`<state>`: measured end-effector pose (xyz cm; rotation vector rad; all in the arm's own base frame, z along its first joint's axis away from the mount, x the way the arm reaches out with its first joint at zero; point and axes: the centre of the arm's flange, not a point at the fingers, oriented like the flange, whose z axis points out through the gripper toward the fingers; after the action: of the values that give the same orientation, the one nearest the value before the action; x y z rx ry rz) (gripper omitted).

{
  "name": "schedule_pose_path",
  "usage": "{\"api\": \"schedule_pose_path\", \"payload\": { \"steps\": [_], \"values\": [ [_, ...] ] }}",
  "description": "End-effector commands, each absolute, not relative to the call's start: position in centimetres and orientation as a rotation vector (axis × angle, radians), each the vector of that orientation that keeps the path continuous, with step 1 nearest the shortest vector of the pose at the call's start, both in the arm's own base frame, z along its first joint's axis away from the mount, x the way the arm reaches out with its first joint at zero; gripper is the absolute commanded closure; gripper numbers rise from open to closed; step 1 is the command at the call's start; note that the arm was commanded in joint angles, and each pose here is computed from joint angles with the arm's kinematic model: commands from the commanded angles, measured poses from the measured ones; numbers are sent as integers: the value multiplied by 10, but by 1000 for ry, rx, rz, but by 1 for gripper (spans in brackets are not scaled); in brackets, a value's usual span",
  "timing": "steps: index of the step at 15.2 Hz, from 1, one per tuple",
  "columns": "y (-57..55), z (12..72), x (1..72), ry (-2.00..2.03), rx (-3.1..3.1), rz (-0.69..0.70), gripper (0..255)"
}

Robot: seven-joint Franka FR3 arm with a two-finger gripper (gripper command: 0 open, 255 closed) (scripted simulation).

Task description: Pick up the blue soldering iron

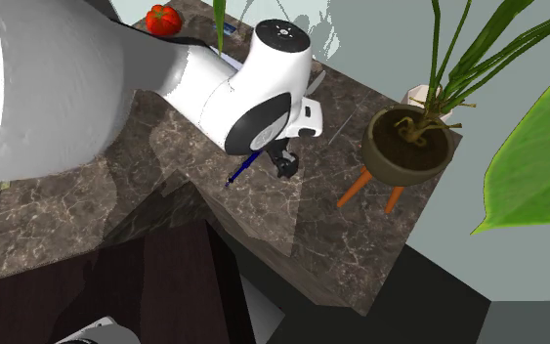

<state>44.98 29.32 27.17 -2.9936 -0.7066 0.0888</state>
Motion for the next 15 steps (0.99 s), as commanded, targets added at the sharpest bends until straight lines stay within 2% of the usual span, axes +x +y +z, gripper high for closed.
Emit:
{"api": "schedule_pose_path", "payload": {
  "steps": [1, 8, 15],
  "values": [
    [314, 256, 448, -753, -2972, 97, 0],
    [380, 205, 446, -899, -2900, 124, 0],
    [380, 168, 446, -899, -2900, 124, 0]
  ]
}}
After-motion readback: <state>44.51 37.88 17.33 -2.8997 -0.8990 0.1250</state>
